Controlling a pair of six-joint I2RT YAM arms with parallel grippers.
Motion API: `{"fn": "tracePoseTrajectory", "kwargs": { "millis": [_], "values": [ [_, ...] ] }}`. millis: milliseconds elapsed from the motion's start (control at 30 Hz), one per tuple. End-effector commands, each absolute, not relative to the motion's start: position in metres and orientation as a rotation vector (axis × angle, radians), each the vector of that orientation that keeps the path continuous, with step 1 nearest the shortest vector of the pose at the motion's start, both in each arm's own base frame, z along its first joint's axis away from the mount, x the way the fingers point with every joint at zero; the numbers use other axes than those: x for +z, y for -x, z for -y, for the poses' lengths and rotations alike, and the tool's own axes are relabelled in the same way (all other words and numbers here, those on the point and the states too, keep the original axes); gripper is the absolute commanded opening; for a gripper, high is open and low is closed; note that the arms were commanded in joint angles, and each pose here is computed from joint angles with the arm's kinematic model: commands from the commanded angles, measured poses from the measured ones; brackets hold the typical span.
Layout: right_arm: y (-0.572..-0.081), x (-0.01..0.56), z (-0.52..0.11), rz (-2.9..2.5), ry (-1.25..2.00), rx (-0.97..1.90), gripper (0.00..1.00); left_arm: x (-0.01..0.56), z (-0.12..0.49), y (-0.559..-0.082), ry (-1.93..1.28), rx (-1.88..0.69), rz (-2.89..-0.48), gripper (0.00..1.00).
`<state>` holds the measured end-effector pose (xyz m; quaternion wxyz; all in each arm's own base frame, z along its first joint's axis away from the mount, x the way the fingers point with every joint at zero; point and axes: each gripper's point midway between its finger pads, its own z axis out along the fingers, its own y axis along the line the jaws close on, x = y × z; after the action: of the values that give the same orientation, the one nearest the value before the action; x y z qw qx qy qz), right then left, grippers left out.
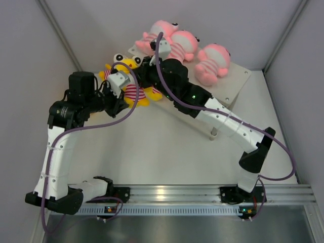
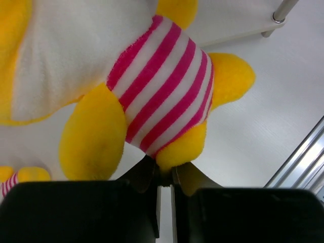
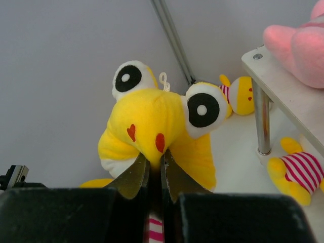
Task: Place and organize the stuffed toys onto the shelf
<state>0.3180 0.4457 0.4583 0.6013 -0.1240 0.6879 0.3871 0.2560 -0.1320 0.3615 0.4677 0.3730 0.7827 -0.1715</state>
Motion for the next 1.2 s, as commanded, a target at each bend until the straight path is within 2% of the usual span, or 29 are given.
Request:
{"fn": "tracePoseTrajectory", "kwargs": {
  "millis": [0, 67, 267, 300, 333, 367, 433, 500, 767, 967, 1067, 1100, 1167],
  "values": [
    [-0.297, 0.476, -0.449, -1.552, 0.285, 1.007, 0.0, 0.379, 0.138, -0.262, -0.904, -0.425, -1.829, 0.08],
    [-0.295, 0.471, -0.445, -1.567, 0.28, 1.003, 0.0, 0.377, 0.139, -0.261, -0.906, -0.43, -1.832, 0.0],
    [-0.287, 0.441, -0.44, -1.62, 0.39, 0.945, 0.0, 0.353, 0.139, -0.251, -0.97, -0.449, -1.85, 0.0],
    [-0.282, 0.447, -0.44, -1.605, 0.43, 0.945, 0.06, 0.341, 0.138, -0.245, -0.99, -0.458, -1.872, 0.0],
    [-0.276, 0.438, -0.44, -1.619, 0.529, 0.915, 0.3, 0.331, 0.137, -0.241, -1.035, -0.451, -1.883, 0.0],
    [-0.272, 0.44, -0.438, -1.611, 0.573, 0.903, 0.4, 0.322, 0.135, -0.237, -1.062, -0.451, -1.901, 0.0],
    [-0.263, 0.443, -0.425, -1.598, 0.668, 0.844, 0.54, 0.298, 0.132, -0.226, -1.145, -0.46, -1.933, 0.0],
    [-0.26, 0.438, -0.415, -1.594, 0.723, 0.787, 0.59, 0.278, 0.132, -0.218, -1.223, -0.481, -1.934, 0.0],
    [-0.246, 0.484, -0.329, -1.521, 0.619, 0.615, 0.65, 0.241, 0.149, -0.202, -1.46, -0.657, -1.837, 0.0],
    [-0.233, 0.521, -0.286, -1.429, 0.599, 0.549, 0.66, 0.24, 0.169, -0.214, -1.566, -0.755, -1.697, 0.0],
    [-0.231, 0.531, -0.272, -1.398, 0.59, 0.511, 0.67, 0.233, 0.181, -0.224, -1.608, -0.805, -1.676, 0.0],
    [-0.231, 0.533, -0.268, -1.393, 0.585, 0.494, 0.67, 0.223, 0.183, -0.232, -1.597, -0.817, -1.735, 0.0],
    [-0.23, 0.537, -0.262, -1.376, 0.578, 0.487, 0.67, 0.215, 0.196, -0.253, -1.594, -0.765, -1.73, 0.0]
  ]
}}
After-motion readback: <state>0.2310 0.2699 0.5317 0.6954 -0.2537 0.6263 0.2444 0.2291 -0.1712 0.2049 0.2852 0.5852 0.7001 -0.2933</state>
